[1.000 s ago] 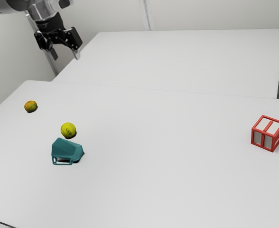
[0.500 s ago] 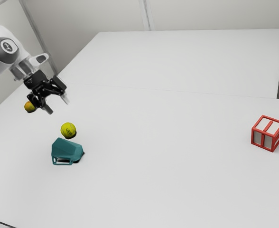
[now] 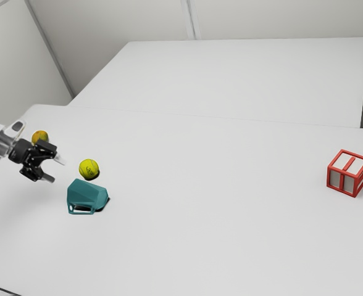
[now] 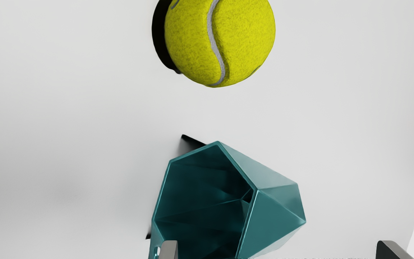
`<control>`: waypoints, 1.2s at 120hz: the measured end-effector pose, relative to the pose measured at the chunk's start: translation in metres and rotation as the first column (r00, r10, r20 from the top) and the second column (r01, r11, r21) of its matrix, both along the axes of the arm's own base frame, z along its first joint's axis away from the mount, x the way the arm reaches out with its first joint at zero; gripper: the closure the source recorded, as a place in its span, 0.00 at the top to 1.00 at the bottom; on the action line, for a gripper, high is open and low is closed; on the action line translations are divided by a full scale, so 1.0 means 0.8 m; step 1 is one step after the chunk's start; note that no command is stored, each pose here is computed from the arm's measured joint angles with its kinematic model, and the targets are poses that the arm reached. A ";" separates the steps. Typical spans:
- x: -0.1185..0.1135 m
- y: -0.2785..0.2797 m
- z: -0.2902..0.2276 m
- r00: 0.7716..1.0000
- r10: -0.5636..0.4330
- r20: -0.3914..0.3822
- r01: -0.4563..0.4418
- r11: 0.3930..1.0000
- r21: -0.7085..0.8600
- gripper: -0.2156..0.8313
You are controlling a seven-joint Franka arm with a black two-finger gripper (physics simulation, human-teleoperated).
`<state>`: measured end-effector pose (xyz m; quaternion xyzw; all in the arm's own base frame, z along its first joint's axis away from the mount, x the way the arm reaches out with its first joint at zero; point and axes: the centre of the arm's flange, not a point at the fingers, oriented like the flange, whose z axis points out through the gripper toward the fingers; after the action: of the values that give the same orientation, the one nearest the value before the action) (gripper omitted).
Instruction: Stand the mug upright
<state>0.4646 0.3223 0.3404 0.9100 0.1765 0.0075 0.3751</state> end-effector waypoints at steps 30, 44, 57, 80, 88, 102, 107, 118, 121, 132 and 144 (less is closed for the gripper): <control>-0.019 -0.007 -0.042 0.992 -0.038 0.117 0.048 0.995 -0.086 0.79; -0.030 -0.021 -0.060 0.987 -0.057 0.153 0.075 0.990 -0.117 0.79; -0.027 -0.031 -0.064 0.977 -0.082 0.196 0.108 0.986 -0.125 0.79; -0.036 -0.050 -0.072 0.964 -0.096 0.249 0.136 0.980 -0.148 0.79; -0.034 -0.057 -0.069 0.957 -0.107 0.270 0.150 0.978 -0.146 0.79; -0.036 -0.072 -0.068 0.949 -0.116 0.294 0.166 0.974 -0.151 0.79; -0.037 -0.074 -0.068 0.947 -0.117 0.299 0.167 0.974 -0.150 0.79; -0.041 -0.077 -0.074 0.946 -0.109 0.305 0.162 0.975 -0.154 0.64; -0.041 -0.077 -0.075 0.946 -0.107 0.307 0.161 0.975 -0.154 0.59; -0.042 -0.077 -0.076 0.944 -0.104 0.315 0.157 0.976 -0.150 0.38; -0.041 -0.077 -0.076 0.942 -0.103 0.320 0.156 0.977 -0.146 0.23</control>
<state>0.4318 0.2609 0.2797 0.8719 0.0550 0.1106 0.4738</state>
